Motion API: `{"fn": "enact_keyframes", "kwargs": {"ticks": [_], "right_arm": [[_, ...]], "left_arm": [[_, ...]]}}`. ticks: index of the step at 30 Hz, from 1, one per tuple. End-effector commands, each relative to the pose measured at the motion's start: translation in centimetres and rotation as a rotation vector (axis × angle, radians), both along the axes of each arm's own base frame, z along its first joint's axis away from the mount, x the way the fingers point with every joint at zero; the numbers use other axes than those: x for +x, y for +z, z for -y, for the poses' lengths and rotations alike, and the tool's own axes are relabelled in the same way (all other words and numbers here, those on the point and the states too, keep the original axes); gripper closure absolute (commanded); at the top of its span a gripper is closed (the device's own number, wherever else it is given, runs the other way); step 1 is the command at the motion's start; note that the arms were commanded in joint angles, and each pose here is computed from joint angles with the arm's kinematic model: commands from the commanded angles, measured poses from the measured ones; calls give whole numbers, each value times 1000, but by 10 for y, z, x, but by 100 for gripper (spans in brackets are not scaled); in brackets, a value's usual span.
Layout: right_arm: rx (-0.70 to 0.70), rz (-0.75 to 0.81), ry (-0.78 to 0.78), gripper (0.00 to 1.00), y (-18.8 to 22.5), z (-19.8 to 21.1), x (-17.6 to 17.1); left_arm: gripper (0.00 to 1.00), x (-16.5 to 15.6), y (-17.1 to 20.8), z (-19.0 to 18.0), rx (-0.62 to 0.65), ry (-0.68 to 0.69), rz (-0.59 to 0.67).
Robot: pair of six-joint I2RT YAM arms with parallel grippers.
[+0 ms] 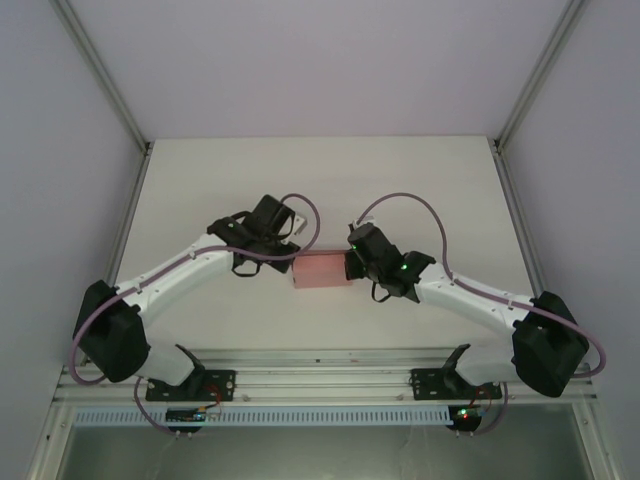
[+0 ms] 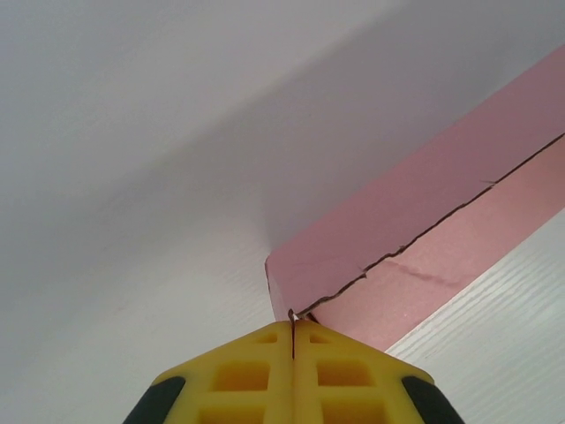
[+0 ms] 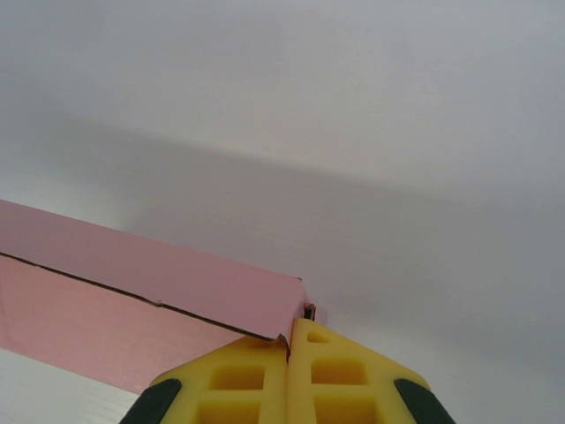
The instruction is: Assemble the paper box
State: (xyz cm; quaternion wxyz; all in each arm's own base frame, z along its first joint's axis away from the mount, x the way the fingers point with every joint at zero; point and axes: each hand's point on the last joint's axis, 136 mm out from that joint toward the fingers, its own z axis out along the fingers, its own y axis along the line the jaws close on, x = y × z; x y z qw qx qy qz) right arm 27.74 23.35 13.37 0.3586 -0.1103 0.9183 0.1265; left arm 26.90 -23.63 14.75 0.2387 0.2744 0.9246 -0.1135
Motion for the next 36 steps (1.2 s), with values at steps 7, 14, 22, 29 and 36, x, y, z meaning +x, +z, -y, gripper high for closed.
{"fn": "enact_keyframes", "kwargs": {"ticks": [7,14,22,29,36], "right_arm": [[-159,-56,-19,100,-18,11,-23],[-171,-75,-22,100,-22,10,-27],[-170,-93,-41,100,-23,13,-30],[-185,-110,-29,100,-26,10,-33],[-174,-85,-25,100,-23,6,-29]], "left_arm": [[100,-8,21,24,-293,170,-187],[100,-3,35,20,-456,251,-331],[100,0,38,23,-545,296,-452],[100,5,15,4,-415,360,-430],[100,-3,-14,5,-387,355,-472]]}}
